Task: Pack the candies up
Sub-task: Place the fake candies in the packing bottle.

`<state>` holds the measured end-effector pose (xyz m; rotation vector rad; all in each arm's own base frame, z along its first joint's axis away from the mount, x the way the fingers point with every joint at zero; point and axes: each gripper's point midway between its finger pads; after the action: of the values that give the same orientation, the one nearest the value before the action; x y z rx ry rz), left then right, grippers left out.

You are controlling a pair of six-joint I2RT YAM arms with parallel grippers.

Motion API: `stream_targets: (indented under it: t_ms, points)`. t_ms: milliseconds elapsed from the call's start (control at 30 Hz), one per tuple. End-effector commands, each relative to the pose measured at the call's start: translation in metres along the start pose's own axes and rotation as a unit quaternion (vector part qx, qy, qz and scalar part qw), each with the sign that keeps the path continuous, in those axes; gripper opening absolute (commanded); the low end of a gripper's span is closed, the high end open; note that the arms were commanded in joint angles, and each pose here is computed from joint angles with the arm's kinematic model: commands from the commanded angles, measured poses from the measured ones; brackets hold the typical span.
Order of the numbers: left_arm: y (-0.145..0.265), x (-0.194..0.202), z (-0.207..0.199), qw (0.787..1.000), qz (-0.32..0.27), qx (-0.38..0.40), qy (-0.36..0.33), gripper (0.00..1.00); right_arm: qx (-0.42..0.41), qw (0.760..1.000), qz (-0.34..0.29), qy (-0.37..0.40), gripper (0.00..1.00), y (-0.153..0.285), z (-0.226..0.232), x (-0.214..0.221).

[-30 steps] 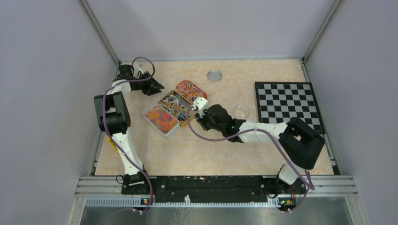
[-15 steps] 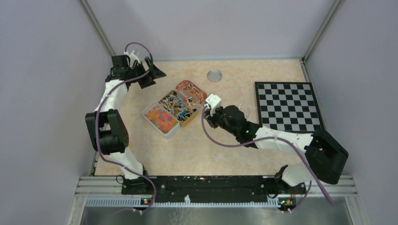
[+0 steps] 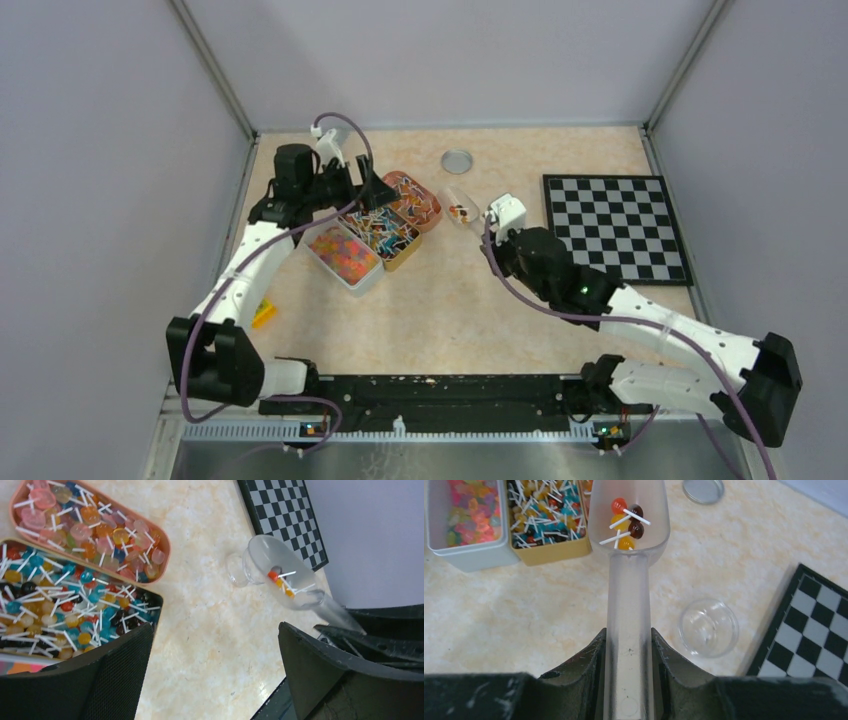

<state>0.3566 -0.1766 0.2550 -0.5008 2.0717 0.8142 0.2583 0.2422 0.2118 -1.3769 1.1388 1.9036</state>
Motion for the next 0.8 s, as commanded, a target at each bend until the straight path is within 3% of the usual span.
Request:
stream_targets:
  t_ms: [0,400,767]
  points:
    - [0.021,-0.003,-0.004,0.998,-0.044,-0.02,-0.047,0.99,0.087,0.994,0.017,-0.058,0.0,0.038,-0.033,-0.007]
    - [0.023,0.026,-0.02,0.995,-0.044,-0.005,-0.085,0.99,0.186,0.971,0.086,-0.121,0.0,0.079,-0.066,0.027]
    - [0.023,0.033,-0.02,0.995,-0.036,-0.006,-0.09,0.99,0.193,0.964,0.143,-0.118,0.0,0.082,-0.062,0.039]
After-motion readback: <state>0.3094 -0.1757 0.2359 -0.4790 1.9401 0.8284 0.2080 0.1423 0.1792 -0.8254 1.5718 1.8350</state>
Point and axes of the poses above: each gripper's point midway between its finger pads, its own y axis back along the fingers, its own z axis along the line the jaws close on, x = y × z, and after that the axes turned 14 degrees about -y, right-handed
